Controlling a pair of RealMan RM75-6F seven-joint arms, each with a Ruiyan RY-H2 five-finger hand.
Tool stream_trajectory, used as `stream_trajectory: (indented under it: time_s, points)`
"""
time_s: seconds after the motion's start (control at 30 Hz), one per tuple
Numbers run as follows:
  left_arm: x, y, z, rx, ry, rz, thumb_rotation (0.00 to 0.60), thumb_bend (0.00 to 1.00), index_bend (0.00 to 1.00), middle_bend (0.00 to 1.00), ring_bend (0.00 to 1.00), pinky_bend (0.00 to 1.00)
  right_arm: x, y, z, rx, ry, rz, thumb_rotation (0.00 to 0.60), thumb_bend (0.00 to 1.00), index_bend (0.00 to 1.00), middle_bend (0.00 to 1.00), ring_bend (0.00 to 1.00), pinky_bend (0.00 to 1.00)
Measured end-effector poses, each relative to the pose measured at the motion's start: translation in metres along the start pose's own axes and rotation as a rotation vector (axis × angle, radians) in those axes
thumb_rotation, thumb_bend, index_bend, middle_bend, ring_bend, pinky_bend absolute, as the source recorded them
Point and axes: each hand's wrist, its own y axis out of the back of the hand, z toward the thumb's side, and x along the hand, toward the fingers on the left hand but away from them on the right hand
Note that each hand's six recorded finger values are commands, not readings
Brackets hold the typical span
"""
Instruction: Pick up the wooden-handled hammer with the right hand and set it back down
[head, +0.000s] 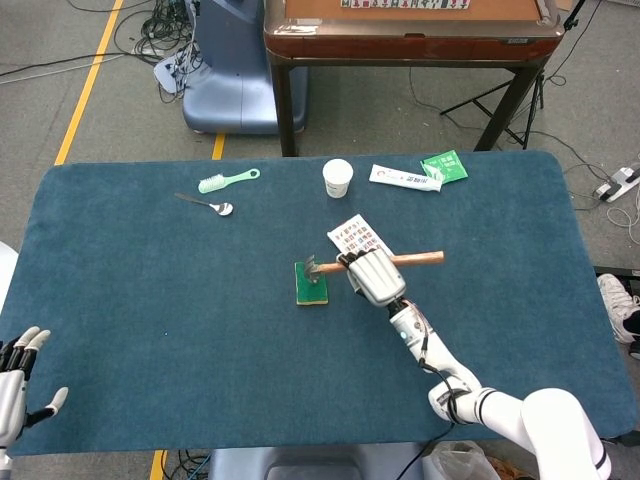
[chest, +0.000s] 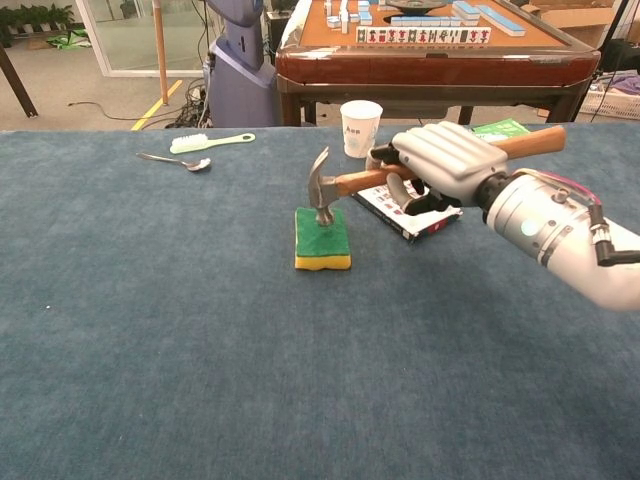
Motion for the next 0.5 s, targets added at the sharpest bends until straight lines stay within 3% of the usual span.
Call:
stream_trajectory:
  time_s: [0.17,0.5]
  points:
    - [-0.001,0.001,-0.002,0.002,0.006,0.001,0.6,0.22,0.14,0.09,0.07,0.01,-0.001,-0.012,0.005,0.021,0.017,0.032,0.6,0.75,0.74,0.89,0.83,0.97]
    - [0.002,0.002,0.003,0.001,-0.012,0.003,0.6,0.22,0.14,0.09,0.07,0.01,0.004,0.026,-0.008,-0.192,-0.042,-0.1,0.6,0.75,0.74,0.9,0.83,0.97]
